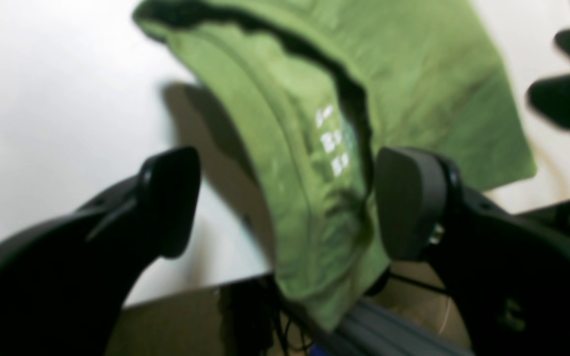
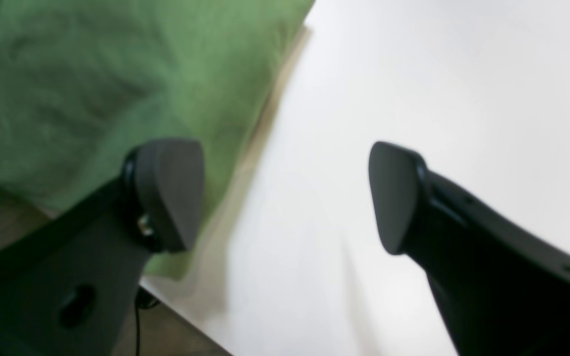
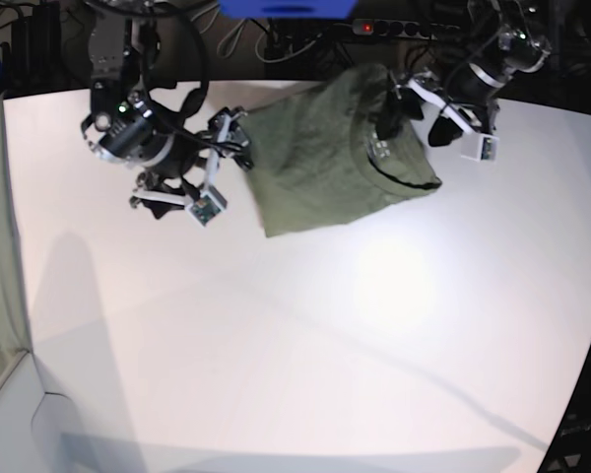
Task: Layout the t-shirt on the table in an organized manner, then fold the t-shirt properly
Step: 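Grasp the folded shirt's edge with the left gripper and tuck it under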
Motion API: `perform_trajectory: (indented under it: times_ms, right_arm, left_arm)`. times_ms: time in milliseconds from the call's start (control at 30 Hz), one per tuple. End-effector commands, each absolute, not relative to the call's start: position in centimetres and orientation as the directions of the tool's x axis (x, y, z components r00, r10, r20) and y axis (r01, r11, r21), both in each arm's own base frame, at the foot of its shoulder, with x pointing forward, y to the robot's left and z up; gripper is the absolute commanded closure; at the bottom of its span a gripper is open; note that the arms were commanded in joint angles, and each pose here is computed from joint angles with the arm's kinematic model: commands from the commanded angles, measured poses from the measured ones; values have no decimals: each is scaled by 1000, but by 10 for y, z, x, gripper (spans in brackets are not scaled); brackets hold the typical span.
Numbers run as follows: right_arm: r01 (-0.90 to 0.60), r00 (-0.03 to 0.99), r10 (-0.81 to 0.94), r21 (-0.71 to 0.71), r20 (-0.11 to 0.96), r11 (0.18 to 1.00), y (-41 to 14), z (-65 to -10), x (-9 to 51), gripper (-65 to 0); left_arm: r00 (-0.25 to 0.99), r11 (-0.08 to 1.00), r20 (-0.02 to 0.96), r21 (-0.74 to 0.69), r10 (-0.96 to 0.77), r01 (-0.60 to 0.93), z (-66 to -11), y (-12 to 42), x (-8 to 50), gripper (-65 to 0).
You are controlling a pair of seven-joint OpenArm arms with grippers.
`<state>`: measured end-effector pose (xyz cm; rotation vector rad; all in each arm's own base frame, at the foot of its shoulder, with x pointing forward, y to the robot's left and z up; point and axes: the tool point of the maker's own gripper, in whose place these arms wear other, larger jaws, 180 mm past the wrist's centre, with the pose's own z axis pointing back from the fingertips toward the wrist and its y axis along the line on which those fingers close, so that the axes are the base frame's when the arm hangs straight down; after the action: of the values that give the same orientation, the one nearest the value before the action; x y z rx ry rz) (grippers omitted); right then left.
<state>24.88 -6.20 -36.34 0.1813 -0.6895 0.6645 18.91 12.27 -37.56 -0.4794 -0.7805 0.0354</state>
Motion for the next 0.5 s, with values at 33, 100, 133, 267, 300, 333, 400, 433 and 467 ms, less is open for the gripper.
perform_trajectory:
  times_ms: [33, 100, 133, 267, 300, 333, 400, 433, 467]
  right_arm:
    - [-625, 550, 496, -63, 672, 778, -59, -354, 254, -533]
    - [-625, 550, 496, -63, 672, 778, -59, -354, 254, -533]
    - [-625, 550, 496, -63, 672, 778, -59, -354, 254, -533]
    - [-629, 548, 512, -78, 661, 774, -65, -356, 253, -533]
    - [-629, 548, 512, -78, 661, 774, -65, -356, 253, -533]
    - [-629, 548, 514, -79, 660, 773, -65, -356, 253, -533]
    - [-629, 546, 515, -83, 661, 773, -66, -355, 254, -533]
    - [-628, 548, 520, -89, 656, 773, -69, -356, 254, -533]
    - [-621, 551, 519, -94, 654, 778, -73, -356, 255, -533]
  left_arm:
    - [696, 876, 673, -464, 251, 132, -375, 119, 200, -534]
    - [712, 868, 649, -483, 270, 112, -388, 116, 203, -534]
    - [718, 863, 637, -494, 280, 102, -393, 115, 204, -534]
    - [746, 840, 593, -536, 303, 84, -412, 103, 211, -534]
    - [756, 833, 583, -546, 299, 91, -415, 98, 211, -534]
    - [763, 826, 575, -555, 294, 101, -418, 92, 212, -534]
    - [782, 814, 554, -571, 287, 106, -425, 83, 210, -534]
    - [788, 810, 545, -577, 286, 105, -428, 80, 209, -534]
    - [790, 805, 542, -583, 287, 107, -429, 77, 212, -532]
